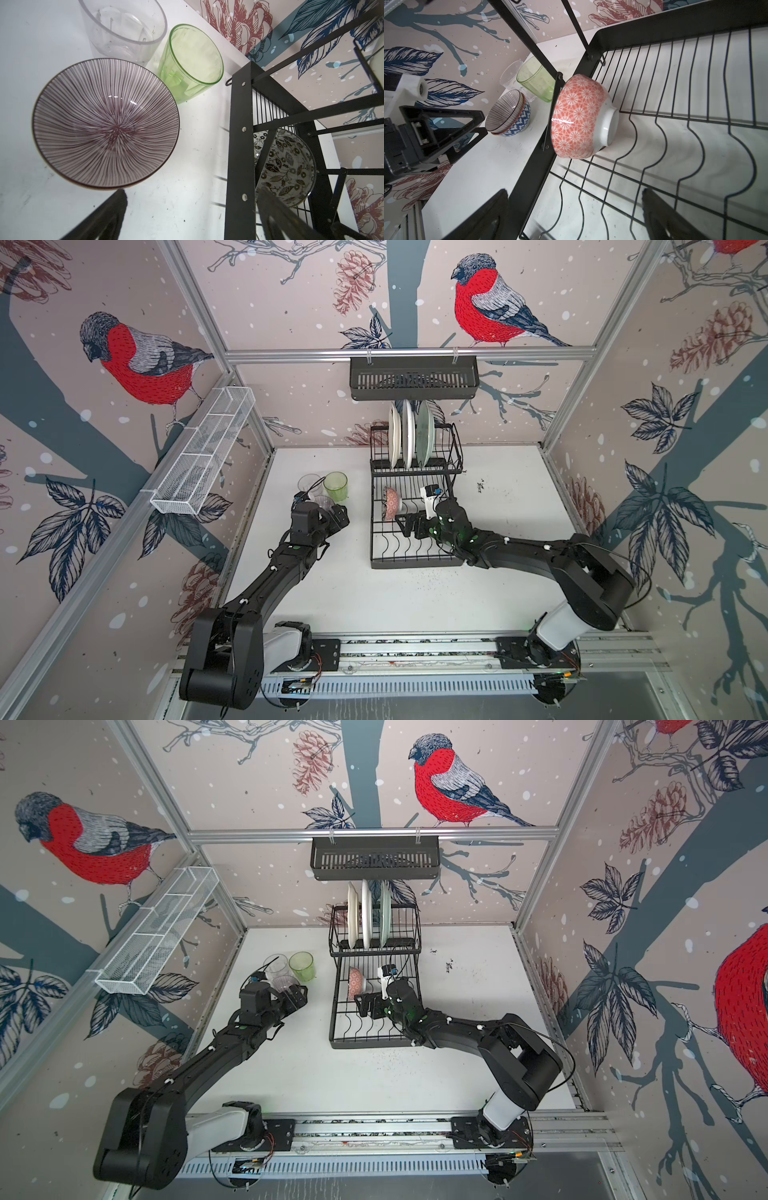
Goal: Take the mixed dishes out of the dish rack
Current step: 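Lower the right gripper onto the rim of the red-flowered bowl in the rack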
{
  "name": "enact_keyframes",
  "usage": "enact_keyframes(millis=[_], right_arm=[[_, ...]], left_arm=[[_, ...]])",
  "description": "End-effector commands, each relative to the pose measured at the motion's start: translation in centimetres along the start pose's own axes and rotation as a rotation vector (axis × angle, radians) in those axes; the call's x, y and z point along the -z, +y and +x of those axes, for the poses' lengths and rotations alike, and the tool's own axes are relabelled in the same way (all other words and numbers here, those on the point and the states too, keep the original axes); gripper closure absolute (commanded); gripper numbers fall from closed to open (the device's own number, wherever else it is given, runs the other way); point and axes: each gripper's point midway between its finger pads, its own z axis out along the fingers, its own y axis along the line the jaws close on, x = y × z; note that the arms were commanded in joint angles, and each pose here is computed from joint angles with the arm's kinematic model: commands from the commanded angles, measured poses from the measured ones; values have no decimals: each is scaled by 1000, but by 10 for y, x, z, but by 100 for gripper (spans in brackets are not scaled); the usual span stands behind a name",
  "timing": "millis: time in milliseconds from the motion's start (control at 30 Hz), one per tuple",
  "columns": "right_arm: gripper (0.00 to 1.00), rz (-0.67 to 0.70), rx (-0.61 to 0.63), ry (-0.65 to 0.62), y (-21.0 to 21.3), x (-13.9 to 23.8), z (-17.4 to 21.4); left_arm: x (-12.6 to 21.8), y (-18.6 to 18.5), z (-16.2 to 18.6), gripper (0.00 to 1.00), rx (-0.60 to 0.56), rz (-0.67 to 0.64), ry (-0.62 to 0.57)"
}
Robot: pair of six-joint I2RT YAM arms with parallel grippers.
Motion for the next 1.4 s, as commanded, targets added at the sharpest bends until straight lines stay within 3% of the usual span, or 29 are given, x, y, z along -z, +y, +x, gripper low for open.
enact_keyframes(millis=[0, 567, 1367], right_arm=[[0, -26, 8, -40, 8, -9, -10], [4, 7, 36, 3, 2, -50, -4], [23, 91, 25, 96, -12, -86, 9]], left_arm=[[2, -16, -9, 3, -23, 82, -43], [8, -23, -2, 2, -12, 141, -28], [7, -21, 5, 2, -10, 144, -6]])
